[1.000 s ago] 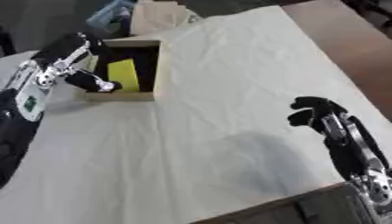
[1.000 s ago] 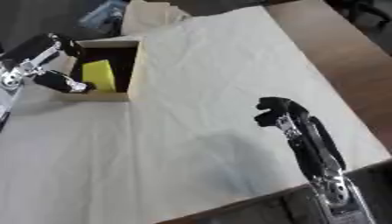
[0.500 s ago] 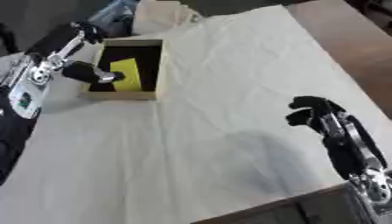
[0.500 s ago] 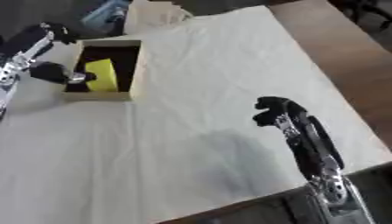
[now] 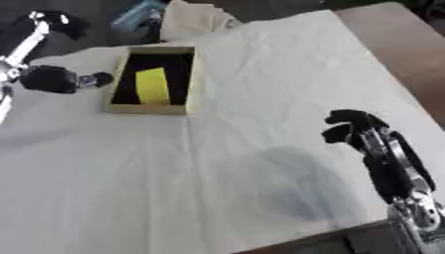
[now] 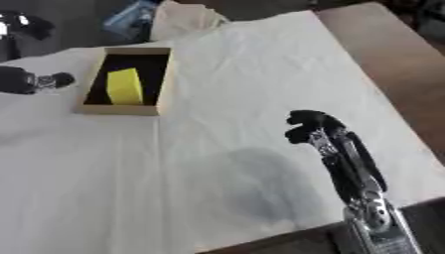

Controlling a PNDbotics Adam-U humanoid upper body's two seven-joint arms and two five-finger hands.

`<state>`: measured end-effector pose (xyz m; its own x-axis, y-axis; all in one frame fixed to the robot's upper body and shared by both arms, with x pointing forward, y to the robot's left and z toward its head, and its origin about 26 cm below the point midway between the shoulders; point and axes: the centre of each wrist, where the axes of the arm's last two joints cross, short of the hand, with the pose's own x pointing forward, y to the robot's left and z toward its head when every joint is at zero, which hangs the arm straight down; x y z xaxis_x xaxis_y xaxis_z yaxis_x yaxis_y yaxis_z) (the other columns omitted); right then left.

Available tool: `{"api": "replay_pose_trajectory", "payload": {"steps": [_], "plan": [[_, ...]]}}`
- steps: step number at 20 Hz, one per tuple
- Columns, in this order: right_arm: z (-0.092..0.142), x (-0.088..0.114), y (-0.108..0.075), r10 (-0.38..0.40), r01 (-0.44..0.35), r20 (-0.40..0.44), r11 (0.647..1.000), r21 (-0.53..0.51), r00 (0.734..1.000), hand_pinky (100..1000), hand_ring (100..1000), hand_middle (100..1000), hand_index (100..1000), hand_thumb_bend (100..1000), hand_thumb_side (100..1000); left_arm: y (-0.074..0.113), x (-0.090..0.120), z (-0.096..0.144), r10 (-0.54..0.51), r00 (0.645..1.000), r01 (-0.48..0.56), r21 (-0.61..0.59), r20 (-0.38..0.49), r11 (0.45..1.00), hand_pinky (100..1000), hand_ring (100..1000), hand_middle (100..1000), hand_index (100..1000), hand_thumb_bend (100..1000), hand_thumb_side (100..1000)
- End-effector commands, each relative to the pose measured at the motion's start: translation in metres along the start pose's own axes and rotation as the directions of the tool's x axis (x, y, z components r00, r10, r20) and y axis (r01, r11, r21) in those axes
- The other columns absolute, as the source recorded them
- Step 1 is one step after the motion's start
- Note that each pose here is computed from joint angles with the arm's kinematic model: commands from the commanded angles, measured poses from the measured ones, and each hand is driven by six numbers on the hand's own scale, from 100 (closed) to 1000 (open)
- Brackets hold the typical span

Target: Pick up objects on the table and place them in the box.

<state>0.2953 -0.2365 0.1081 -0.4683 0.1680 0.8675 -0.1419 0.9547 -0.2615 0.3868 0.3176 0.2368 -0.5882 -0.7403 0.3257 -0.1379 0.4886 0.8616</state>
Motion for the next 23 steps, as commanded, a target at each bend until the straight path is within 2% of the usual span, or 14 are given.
{"api": "replay_pose_trajectory", "payload": {"steps": [1,5,10,17,23], "plan": [[-0.003,0.006,-0.005,0.017,-0.017,0.023,1.000,-0.010,1.000,659,641,667,761,262,851,0.020,0.021,0.011,0.011,0.998,-0.013,0.023,0.067,1.000,824,670,610,790,663,504],[-0.003,0.006,-0.005,0.018,-0.018,0.023,1.000,-0.017,1.000,659,641,667,761,257,854,0.005,0.037,0.029,0.073,0.990,-0.070,-0.034,0.118,0.997,827,670,609,790,651,517],[-0.003,0.006,-0.005,0.019,-0.018,0.024,1.000,-0.020,1.000,659,641,667,761,258,854,-0.011,0.050,0.040,0.158,0.976,-0.149,-0.072,0.148,0.986,830,665,606,787,631,522],[-0.004,0.008,-0.008,0.024,-0.023,0.032,0.999,-0.033,0.999,660,640,667,761,261,849,-0.036,0.051,0.052,0.296,0.948,-0.291,-0.056,0.117,0.955,831,653,598,782,601,527],[-0.006,0.016,-0.016,0.058,-0.057,0.061,0.998,-0.020,0.996,660,641,668,762,260,844,-0.050,0.050,0.059,0.391,0.916,-0.390,-0.021,0.088,0.920,829,644,593,781,593,528]]}}
